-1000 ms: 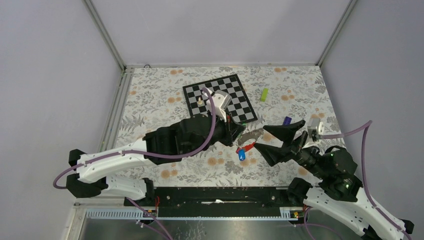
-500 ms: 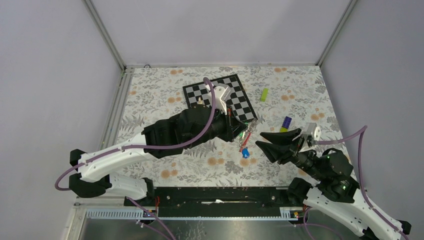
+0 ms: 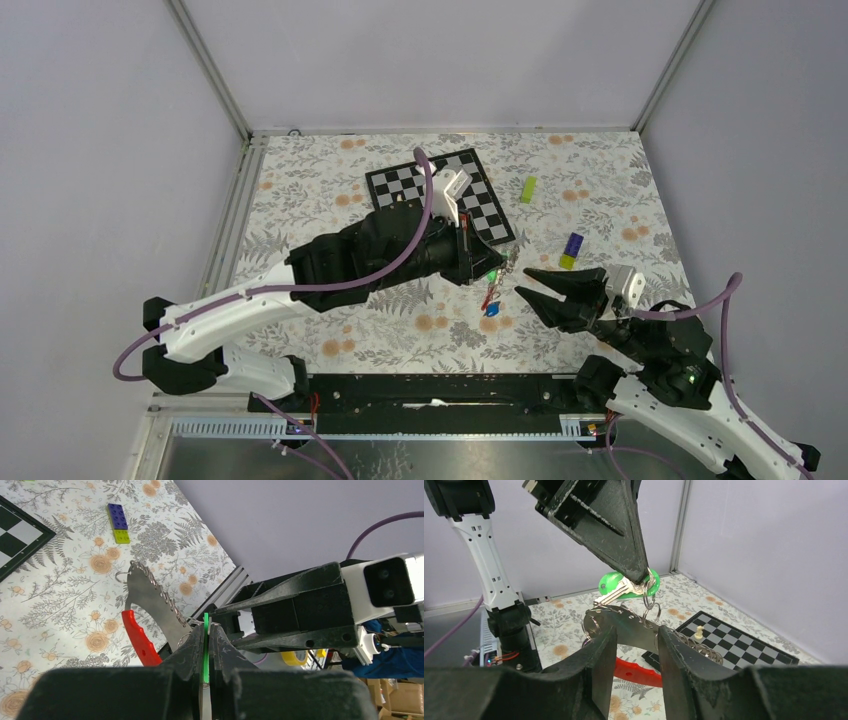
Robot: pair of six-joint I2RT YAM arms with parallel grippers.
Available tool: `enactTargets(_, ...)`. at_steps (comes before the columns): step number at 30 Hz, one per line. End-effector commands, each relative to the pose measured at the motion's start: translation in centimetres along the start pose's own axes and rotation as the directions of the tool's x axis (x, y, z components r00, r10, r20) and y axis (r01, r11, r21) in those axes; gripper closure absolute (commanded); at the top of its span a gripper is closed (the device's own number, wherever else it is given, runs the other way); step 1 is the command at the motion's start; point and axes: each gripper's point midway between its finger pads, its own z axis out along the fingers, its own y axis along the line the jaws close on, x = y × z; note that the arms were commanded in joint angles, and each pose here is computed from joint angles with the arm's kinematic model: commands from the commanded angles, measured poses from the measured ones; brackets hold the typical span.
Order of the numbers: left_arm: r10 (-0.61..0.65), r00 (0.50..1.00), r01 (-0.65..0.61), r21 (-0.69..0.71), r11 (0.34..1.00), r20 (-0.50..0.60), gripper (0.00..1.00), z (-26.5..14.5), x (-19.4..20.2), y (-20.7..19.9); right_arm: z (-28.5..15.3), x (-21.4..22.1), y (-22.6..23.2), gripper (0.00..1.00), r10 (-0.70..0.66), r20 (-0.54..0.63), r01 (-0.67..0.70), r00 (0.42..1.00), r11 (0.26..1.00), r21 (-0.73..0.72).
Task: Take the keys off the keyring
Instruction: Remove the key from the keyring.
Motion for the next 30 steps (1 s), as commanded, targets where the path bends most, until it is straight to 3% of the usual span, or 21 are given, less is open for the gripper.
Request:
enactTargets(1, -0.060, 0.997, 0.054, 0.109, 0.993, 0.054, 1.00, -0.7, -2.7, -3.2, 0.0, -0.9, -0.1, 0.58, -0.109, 0.049, 0.109, 0.993, 0.994, -0.015)
enactTargets(30, -0.070, 0.998, 0.070, 0.196, 0.978, -0.003, 1.00, 0.0, -1.6, -4.9, 1.0, 0.4, -0.5, 0.75, -0.075, 0.051, 0.074, 0.996, 0.997, 0.012)
